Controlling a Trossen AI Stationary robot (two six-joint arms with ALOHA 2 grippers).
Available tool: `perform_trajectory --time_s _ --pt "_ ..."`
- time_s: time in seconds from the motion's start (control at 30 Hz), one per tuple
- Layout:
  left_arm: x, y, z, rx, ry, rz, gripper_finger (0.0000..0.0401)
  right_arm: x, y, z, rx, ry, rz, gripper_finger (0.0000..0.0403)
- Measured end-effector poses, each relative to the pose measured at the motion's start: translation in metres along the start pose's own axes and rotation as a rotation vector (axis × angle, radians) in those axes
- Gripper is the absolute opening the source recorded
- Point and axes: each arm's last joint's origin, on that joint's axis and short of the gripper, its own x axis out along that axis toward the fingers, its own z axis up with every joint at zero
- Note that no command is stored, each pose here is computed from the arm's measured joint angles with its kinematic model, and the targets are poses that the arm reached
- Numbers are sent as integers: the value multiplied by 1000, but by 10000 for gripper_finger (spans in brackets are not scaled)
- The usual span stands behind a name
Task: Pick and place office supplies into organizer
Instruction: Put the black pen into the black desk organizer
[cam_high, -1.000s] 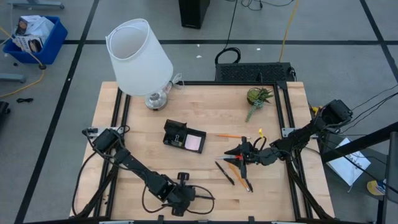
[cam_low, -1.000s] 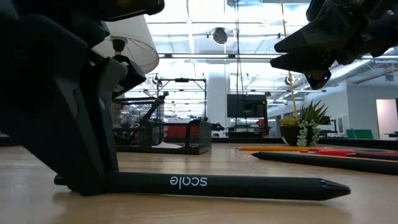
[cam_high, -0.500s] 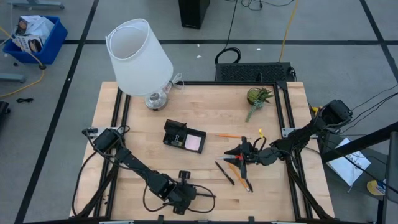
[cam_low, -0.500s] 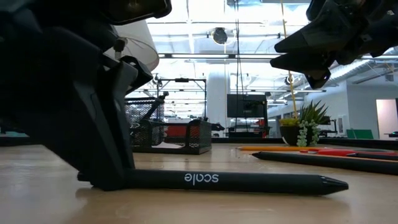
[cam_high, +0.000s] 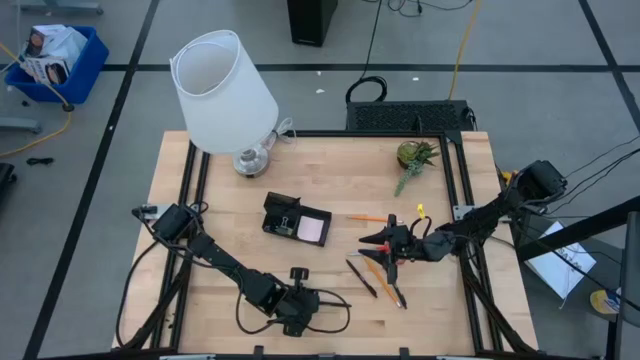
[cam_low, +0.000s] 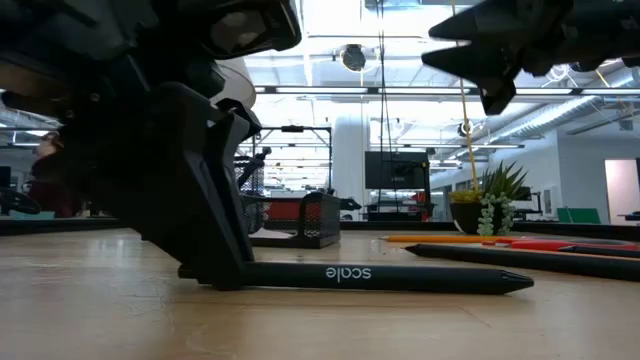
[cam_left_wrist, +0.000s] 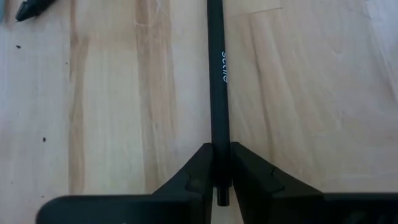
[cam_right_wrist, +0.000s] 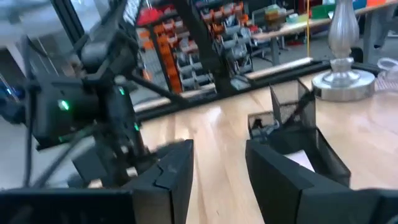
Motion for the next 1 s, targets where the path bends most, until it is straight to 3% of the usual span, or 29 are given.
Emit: perform_trajectory --time_s 0.2,0.33,0.47,0.57,0.77,1.0 --pt "3 8 5 -14 -16 9 25 1 -3 2 -103 -15 -35 139" --pt "5 14 8 -28 -30 15 23 1 -6 -11 -55 109 -24 139" --pt "5 22 13 -51 -43 19 47 -4 -7 -27 0 291 18 139" --pt "3 30 17 -60 -56 31 53 -8 -9 -39 51 391 -23 139" --pt "-18 46 33 -96 -144 52 24 -12 -6 -55 78 452 -34 139" --pt "-42 62 46 -112 -221 50 48 -11 -4 -72 86 489 -37 139"
